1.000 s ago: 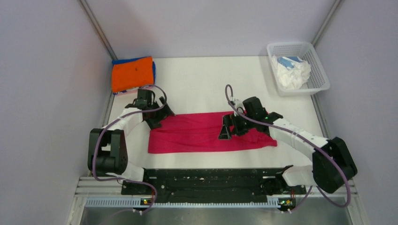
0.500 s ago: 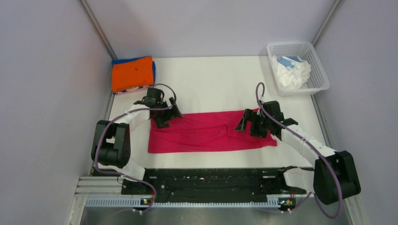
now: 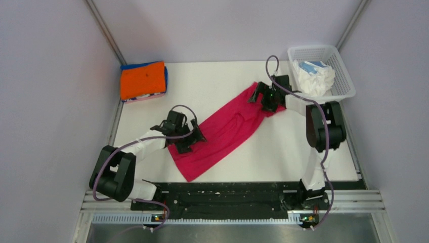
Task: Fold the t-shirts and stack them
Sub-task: Rotate the tshirt 90 degrees
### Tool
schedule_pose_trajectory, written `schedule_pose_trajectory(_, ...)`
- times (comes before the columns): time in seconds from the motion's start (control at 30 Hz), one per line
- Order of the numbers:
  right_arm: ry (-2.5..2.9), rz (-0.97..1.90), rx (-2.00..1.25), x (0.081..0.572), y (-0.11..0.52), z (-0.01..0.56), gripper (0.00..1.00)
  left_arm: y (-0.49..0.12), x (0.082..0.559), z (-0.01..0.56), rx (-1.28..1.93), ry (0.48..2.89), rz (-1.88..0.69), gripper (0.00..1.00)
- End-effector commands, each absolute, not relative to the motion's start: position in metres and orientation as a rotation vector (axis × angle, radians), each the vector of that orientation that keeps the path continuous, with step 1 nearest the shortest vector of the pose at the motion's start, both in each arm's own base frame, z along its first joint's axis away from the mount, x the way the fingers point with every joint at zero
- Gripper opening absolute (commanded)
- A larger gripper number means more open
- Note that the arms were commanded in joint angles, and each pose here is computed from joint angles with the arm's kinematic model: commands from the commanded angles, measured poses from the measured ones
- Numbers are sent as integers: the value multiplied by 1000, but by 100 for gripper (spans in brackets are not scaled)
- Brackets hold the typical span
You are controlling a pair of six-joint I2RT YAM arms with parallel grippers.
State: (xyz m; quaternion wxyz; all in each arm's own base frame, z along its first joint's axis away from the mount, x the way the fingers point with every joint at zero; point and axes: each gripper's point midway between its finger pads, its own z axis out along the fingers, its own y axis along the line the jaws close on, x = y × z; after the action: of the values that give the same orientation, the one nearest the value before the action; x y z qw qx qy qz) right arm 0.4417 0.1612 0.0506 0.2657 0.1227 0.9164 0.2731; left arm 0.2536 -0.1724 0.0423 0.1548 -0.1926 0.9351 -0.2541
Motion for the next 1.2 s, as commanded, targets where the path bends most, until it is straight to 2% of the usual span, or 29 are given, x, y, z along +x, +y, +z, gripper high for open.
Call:
schedule_pose_trajectory(0.0,2444,753,184,514,180,36,99,-199,206,33,-630,2802,-778,99)
schedule_pose_trajectory(0.17,2427,868,19,580,247,33,99,-240,201,42,-428,2839,-955,99)
schedule_pose_trajectory(0.3,2365,957,-92,598,301,27,99,-274,202,35,-276,2911,-1015,99)
schedule_pose_trajectory(0.4,2300,983,-109,599,318,31,99,-288,205,34,-196,2931,-998,99)
schedule_pose_trajectory(0.53,2160,975,-148,616,328,75,99,-296,226,59,-113,2856,-940,99)
schedule_pose_trajectory(0.73,1979,910,-220,622,321,177,99,-293,237,100,-83,2729,-940,99)
schedule_pose_trajectory(0.83,1965,832,-259,606,307,212,99,-277,230,107,-102,2708,-886,99)
schedule_pose_trajectory(0.93,2023,734,-239,572,281,231,99,-245,222,104,-169,2716,-708,99)
schedule_pose_trajectory(1.07,2134,690,-175,497,256,207,99,-203,204,92,-258,2712,-532,99)
schedule_pose_trajectory(1.17,2273,659,-82,425,235,159,99,-191,186,80,-282,2724,-546,95)
